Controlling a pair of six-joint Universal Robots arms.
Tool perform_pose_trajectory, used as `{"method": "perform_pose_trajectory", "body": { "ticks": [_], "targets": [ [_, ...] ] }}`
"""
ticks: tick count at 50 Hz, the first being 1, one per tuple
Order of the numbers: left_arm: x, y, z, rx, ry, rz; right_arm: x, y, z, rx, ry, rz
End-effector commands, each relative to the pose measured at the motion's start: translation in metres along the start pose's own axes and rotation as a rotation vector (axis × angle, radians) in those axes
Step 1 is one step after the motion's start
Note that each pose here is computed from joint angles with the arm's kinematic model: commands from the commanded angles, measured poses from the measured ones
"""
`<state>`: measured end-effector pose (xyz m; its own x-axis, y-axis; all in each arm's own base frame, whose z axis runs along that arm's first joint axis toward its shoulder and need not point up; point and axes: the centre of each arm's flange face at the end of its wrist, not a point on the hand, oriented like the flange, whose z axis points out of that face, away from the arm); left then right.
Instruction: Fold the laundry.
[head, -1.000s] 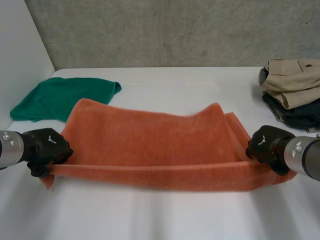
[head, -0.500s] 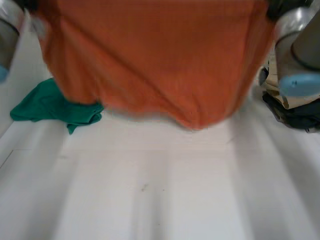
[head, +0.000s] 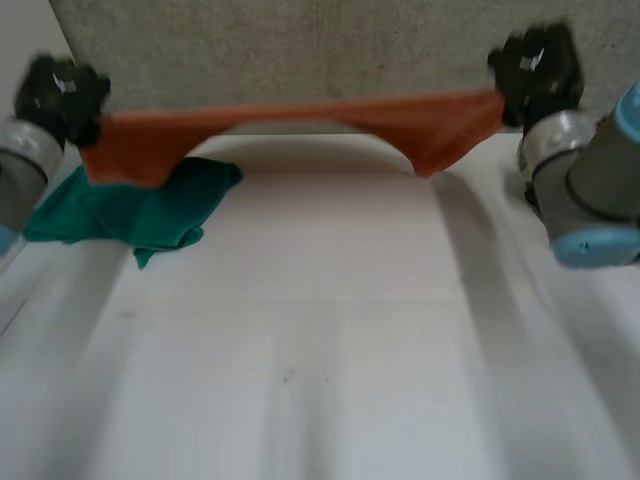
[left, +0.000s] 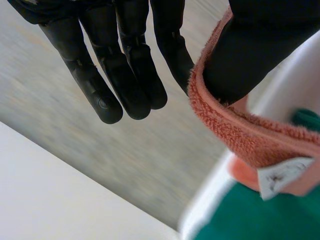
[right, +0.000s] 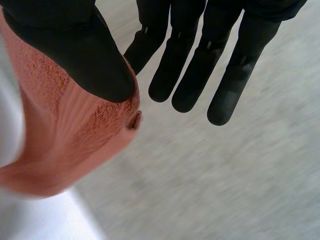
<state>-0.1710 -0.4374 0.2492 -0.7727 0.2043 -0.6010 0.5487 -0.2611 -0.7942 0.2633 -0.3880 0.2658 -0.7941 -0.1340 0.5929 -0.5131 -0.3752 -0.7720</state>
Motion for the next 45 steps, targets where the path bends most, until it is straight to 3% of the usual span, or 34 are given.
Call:
{"method": "perform_pose_trajectory", "body": {
  "ticks": [1, 11, 24, 37, 43, 45],
  "targets": [
    [0.039, 0.074, -0.022, -0.176, 0.149, -0.017, -0.039, 0.054, -0.035, -0.194, -0.164, -0.002],
    [0.045, 0.12, -0.034, -0.255, 0.216, 0.074, -0.057, 0.073, -0.061, -0.271, -0.252, -0.063],
    [0.029, 0.129, -0.037, -0.284, 0.176, 0.063, -0.054, 0.073, -0.065, -0.289, -0.254, -0.042],
    [0.031, 0.094, -0.06, -0.278, 0.24, 0.084, -0.045, 0.067, -0.073, -0.328, -0.285, -0.061],
    [0.018, 0.074, -0.094, -0.407, 0.304, 0.169, -0.023, 0.057, -0.094, -0.429, -0.432, -0.152],
    [0.018, 0.064, -0.12, -0.506, 0.405, 0.172, -0.015, 0.058, -0.111, -0.518, -0.536, -0.187]
  ]
}}
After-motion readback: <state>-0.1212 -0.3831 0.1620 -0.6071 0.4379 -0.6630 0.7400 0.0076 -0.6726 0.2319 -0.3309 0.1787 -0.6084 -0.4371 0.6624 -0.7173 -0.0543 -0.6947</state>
